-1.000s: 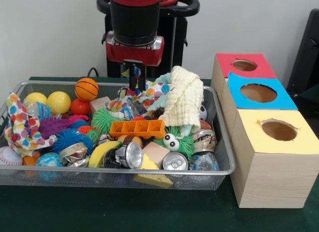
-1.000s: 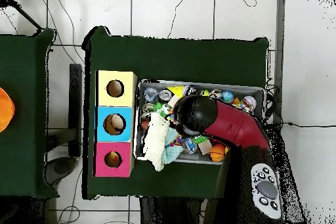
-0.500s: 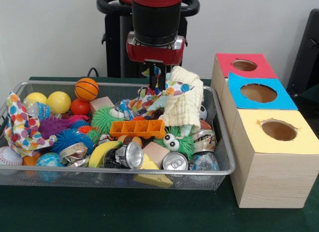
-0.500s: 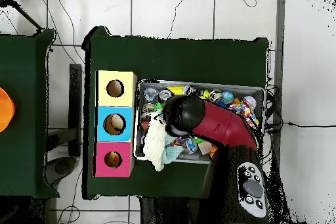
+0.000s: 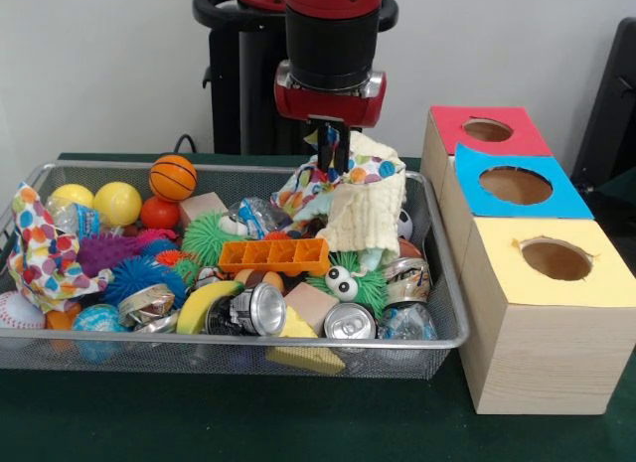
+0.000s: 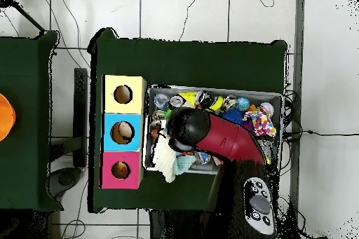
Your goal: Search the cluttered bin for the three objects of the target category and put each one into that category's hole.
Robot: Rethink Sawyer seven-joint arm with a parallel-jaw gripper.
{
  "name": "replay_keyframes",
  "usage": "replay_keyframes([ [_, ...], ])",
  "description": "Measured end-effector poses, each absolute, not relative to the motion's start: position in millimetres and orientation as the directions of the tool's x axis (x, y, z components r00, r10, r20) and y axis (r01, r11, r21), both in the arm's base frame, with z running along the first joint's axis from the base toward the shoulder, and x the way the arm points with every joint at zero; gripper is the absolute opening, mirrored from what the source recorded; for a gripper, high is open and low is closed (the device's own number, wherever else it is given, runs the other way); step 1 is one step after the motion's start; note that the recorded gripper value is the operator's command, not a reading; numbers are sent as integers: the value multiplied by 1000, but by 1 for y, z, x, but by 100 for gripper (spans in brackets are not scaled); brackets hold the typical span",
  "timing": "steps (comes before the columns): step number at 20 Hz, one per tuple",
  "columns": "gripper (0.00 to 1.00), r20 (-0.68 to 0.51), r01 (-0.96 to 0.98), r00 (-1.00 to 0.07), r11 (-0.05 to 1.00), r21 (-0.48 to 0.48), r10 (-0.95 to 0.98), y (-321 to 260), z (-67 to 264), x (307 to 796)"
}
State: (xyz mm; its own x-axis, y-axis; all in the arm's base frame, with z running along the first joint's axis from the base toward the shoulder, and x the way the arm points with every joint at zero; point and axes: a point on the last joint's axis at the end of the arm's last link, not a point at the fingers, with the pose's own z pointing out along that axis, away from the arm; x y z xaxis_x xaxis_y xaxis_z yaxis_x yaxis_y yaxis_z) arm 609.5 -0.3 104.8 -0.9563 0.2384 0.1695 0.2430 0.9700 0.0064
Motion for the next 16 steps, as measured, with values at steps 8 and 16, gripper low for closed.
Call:
replay_keyframes([
  [8,0,186,276,-945,961,6,270,6,98,596],
  [16,0,187,278,-944,961,3,273,5,98,594],
])
